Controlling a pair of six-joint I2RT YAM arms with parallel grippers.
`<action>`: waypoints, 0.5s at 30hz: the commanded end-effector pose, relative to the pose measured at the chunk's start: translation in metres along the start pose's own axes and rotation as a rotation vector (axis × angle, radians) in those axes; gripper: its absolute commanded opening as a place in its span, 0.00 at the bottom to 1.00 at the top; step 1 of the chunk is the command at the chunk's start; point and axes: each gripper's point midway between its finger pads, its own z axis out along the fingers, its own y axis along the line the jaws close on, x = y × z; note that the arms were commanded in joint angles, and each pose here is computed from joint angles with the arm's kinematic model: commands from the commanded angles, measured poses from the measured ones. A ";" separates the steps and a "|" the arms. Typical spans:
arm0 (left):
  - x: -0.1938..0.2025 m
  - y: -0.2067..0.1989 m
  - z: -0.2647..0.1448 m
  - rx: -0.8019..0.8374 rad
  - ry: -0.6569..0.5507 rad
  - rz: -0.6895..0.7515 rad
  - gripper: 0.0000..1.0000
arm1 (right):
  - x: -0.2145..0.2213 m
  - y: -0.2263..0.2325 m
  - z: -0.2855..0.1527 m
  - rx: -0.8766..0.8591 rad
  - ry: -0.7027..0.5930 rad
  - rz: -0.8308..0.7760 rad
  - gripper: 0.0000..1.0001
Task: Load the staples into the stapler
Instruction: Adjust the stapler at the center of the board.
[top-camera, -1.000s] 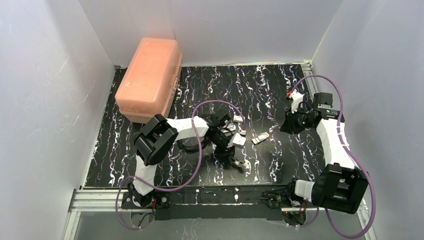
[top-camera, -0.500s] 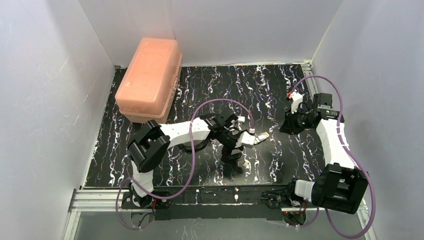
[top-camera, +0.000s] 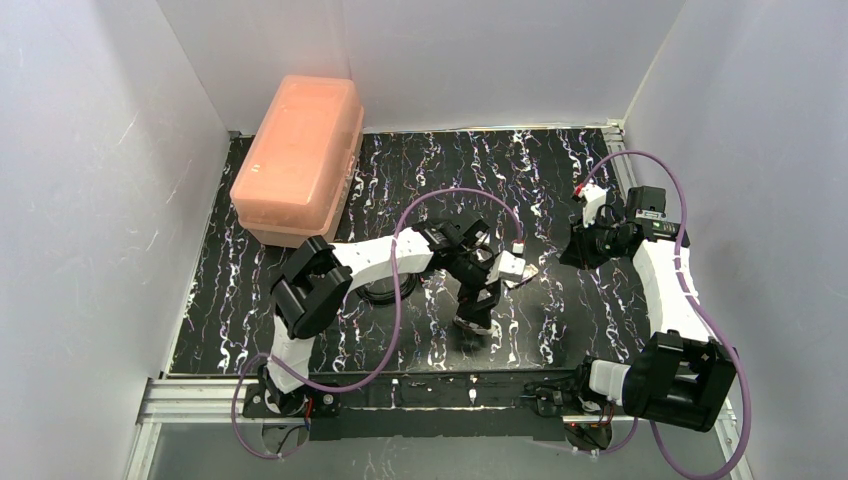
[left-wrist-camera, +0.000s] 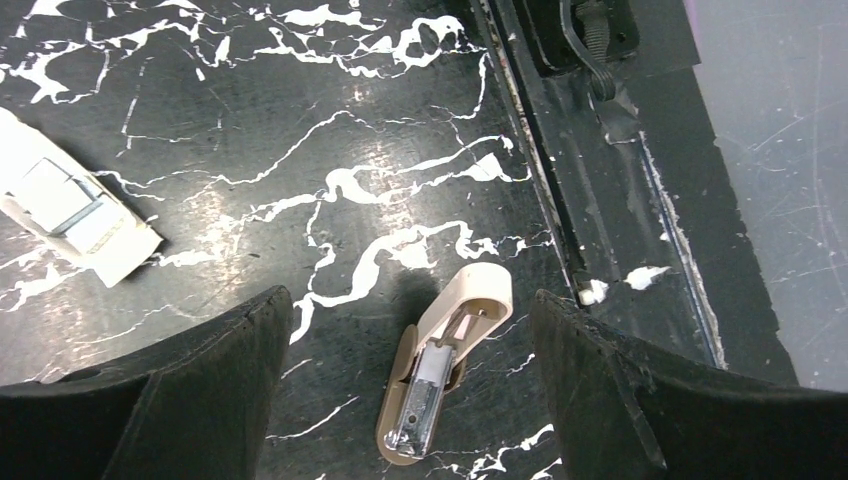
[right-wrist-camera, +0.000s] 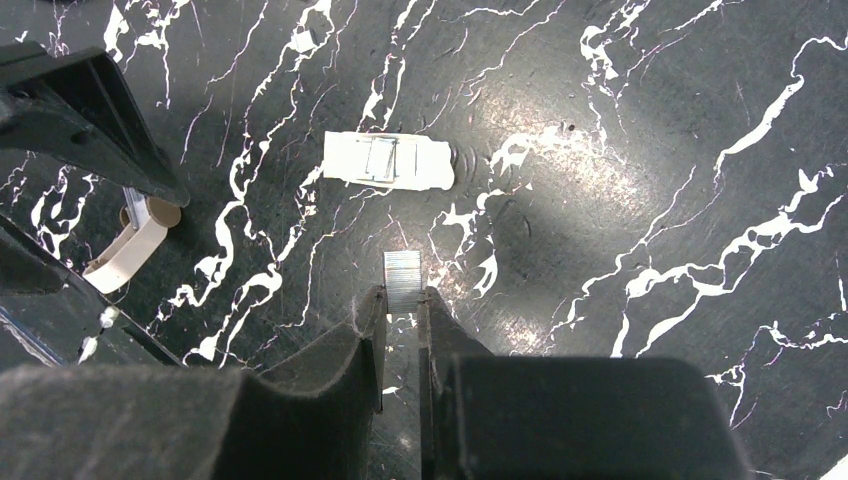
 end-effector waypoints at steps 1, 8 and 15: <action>-0.005 -0.020 0.001 0.080 -0.031 -0.053 0.85 | -0.004 0.003 -0.004 0.000 -0.022 -0.024 0.05; -0.002 -0.029 0.002 0.106 -0.033 -0.074 0.82 | -0.001 0.003 -0.001 -0.007 -0.019 -0.017 0.05; 0.010 -0.029 0.004 0.086 0.001 -0.090 0.76 | 0.001 0.003 -0.001 -0.005 -0.018 -0.017 0.05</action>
